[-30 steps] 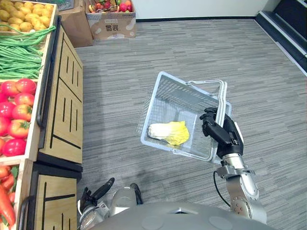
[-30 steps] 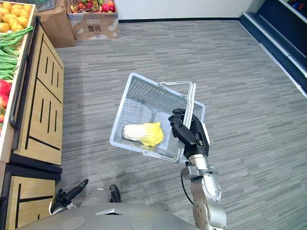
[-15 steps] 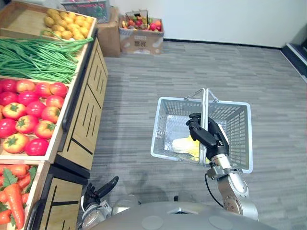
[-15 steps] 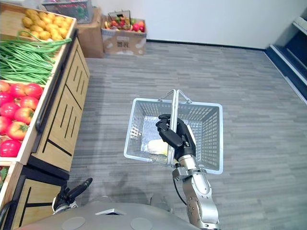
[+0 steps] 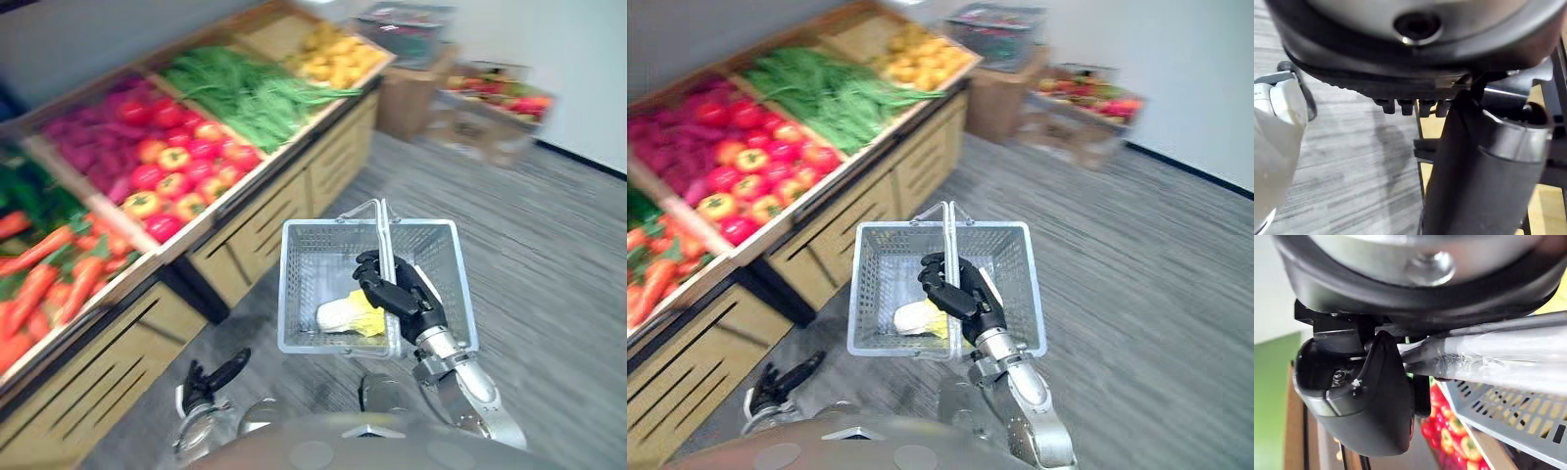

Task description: Pick vegetable in the basket

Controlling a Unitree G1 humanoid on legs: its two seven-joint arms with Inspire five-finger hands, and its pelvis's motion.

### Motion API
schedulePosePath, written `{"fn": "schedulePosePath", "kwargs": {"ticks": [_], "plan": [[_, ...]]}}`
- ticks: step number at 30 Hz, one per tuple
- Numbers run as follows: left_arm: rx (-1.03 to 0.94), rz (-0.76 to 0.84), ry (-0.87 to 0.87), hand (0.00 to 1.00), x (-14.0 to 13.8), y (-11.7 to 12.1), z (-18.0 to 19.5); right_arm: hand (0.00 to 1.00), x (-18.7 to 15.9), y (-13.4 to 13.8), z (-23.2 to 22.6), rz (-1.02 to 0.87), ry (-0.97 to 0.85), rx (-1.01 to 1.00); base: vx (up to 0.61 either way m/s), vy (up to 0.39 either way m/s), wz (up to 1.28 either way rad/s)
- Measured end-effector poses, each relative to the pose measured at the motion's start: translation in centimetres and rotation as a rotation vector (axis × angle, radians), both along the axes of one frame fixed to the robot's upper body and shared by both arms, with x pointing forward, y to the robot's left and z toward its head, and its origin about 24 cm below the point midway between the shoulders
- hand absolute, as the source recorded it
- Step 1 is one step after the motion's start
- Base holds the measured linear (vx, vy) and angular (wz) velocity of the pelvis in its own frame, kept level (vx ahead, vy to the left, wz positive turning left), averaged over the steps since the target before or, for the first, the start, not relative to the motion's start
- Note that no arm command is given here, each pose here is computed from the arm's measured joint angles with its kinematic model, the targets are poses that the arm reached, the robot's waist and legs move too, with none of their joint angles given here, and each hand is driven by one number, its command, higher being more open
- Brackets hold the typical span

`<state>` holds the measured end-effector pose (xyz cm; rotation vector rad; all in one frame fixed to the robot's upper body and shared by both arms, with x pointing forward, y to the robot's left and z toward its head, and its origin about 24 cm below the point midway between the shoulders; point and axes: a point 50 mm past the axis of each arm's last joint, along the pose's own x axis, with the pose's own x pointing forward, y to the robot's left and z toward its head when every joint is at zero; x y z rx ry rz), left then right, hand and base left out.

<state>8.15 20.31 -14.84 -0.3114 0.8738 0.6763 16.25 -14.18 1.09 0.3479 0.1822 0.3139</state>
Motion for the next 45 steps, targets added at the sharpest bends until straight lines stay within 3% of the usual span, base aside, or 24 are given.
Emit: {"fn": "schedulePosePath", "kwargs": {"ticks": [4, 8, 14, 17, 23, 25, 26, 30, 33, 38, 45], "plan": [[0.03, -0.006, -0.044, 1.0, 1.9, 0.1, 0.6, 0.0, -0.1, 0.6, 0.1, -0.047, 0.002, 0.076, 0.16, -0.382, 2.0], [0.03, -0.134, -0.034, 1.0, 2.4, -0.8, 0.5, 0.0, 0.4, -0.6, 0.2, -0.132, -0.018, 0.087, 0.03, -0.116, 1.36], [0.088, -0.138, -0.014, 1.0, 1.8, 1.4, 0.7, 0.0, 0.0, -0.1, -0.8, -0.153, 0.03, 0.118, -0.05, 0.052, 0.68], [0.083, -0.145, 0.007, 1.0, 1.4, 1.3, 0.4, 0.0, -0.7, -1.5, -1.6, -0.198, 0.066, 0.084, 0.04, 0.083, 0.93], [0.123, -0.129, 0.077, 1.0, -1.0, 3.2, 0.3, 0.0, -1.1, -1.4, -2.8, -0.233, 0.12, 0.084, 0.06, 0.127, -0.02], [0.123, -0.115, 0.082, 1.0, -1.2, 3.4, 0.3, 0.0, -1.1, -1.4, -2.8, -0.237, 0.121, 0.084, 0.01, 0.052, -0.2], [0.088, -0.075, 0.075, 1.0, -1.2, 2.4, 0.0, 0.0, -1.3, -3.0, -2.9, -0.303, 0.129, 0.03, 0.0, 0.02, -0.08], [0.089, -0.071, 0.075, 1.0, -1.3, 2.5, 0.0, 0.0, -1.3, -3.1, -2.9, -0.306, 0.129, 0.028, 0.0, 0.0, 0.02], [0.094, -0.018, 0.048, 1.0, -0.7, 3.1, 0.3, 0.0, -1.3, -3.8, -2.9, -0.336, 0.127, 0.017, -0.01, -0.004, 0.18], [0.149, 0.19, -0.062, 1.0, -0.1, 6.2, 2.0, 0.0, -1.6, -6.8, -2.6, -0.478, 0.119, -0.027, -0.04, -0.003, 0.18], [0.232, 0.486, -0.126, 1.0, -2.3, 9.6, 3.6, 0.0, -1.1, -8.6, -3.1, -0.584, 0.142, -0.043, -0.05, 0.031, -0.03]]}}
